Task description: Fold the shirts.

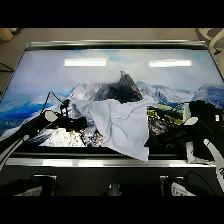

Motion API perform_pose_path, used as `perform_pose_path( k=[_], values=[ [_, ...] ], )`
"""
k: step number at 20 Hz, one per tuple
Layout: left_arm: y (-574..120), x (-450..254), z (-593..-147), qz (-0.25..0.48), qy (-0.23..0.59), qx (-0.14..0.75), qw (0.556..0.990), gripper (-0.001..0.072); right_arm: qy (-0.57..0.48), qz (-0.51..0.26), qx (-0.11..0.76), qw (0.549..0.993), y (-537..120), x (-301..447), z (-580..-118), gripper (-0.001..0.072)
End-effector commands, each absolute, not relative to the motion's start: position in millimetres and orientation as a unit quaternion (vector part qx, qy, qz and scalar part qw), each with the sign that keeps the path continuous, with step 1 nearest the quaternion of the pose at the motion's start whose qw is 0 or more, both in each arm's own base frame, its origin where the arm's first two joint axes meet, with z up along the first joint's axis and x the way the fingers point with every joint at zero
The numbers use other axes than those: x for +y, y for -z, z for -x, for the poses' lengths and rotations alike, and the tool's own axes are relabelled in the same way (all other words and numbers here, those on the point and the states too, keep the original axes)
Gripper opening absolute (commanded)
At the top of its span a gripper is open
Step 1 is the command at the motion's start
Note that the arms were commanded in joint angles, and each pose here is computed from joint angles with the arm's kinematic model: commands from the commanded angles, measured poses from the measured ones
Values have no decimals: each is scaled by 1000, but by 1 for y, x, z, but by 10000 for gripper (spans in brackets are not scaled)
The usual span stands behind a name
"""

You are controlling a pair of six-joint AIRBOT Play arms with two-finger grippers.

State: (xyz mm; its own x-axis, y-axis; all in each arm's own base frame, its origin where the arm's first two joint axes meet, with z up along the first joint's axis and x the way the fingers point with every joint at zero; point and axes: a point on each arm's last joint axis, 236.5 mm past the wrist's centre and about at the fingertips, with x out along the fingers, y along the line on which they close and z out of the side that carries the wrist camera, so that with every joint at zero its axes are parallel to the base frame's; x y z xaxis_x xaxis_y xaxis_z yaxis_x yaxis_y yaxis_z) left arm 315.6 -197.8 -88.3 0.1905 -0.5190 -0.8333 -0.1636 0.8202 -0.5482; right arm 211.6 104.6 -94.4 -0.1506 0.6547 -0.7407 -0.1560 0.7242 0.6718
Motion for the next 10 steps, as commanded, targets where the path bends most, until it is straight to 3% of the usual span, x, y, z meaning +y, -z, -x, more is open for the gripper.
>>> perform_pose_path(
  k=[1,3,5,6,7,10],
  values=[
    [63,-200,-324,281,137,596,740,26,-306,-208,669,644,105,111,-218,608],
    [52,-200,-325,282,144,584,747,26,-300,-218,659,654,104,113,-225,557],
    [41,-201,-327,284,150,573,754,26,-299,-242,644,662,98,119,-235,351],
    [34,-202,-327,286,153,567,757,26,-300,-244,639,665,97,120,-238,294],
    [27,-202,-328,286,157,559,762,25,-297,-240,636,671,99,118,-241,34],
    [-22,-199,-336,269,184,505,799,24,-351,-199,606,685,77,120,-255,13]
  ],
)
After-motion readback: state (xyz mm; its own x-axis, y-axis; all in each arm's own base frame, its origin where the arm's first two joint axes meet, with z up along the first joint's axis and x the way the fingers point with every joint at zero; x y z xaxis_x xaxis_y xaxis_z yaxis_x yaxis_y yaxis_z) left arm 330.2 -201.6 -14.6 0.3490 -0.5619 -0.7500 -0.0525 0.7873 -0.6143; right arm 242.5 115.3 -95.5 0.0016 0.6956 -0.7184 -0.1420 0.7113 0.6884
